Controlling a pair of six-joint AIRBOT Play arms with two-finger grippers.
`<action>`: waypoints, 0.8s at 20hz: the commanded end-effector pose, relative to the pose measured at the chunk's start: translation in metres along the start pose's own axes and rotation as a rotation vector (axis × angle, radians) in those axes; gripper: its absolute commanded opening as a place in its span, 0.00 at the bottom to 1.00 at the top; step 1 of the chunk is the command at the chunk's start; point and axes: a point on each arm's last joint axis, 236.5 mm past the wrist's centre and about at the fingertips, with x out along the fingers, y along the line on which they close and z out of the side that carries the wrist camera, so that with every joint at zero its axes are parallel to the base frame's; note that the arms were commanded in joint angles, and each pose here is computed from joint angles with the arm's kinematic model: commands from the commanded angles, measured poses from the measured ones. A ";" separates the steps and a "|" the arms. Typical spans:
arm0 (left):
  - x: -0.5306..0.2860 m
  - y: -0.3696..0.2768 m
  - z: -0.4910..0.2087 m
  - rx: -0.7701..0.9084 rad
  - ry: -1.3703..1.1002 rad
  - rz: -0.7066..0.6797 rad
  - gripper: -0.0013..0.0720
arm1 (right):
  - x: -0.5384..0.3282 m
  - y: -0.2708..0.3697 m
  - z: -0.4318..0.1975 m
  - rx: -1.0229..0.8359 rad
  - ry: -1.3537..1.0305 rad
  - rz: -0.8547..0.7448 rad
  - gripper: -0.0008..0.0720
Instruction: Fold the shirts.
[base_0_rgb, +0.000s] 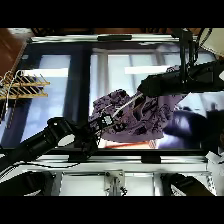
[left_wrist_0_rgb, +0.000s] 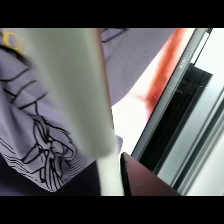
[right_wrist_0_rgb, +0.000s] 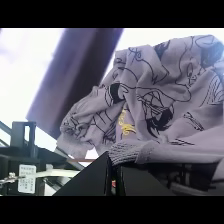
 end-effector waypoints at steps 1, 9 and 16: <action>0.014 -0.011 -0.022 -0.058 0.072 -0.025 0.10 | -0.006 -0.006 0.007 0.015 -0.038 -0.033 0.12; 0.015 -0.011 -0.004 -0.137 -0.001 -0.017 0.09 | -0.007 0.015 0.006 0.016 -0.034 0.050 0.12; 0.018 -0.004 0.038 -0.048 -0.045 -0.009 0.09 | -0.010 0.042 -0.005 -0.008 0.015 0.166 0.12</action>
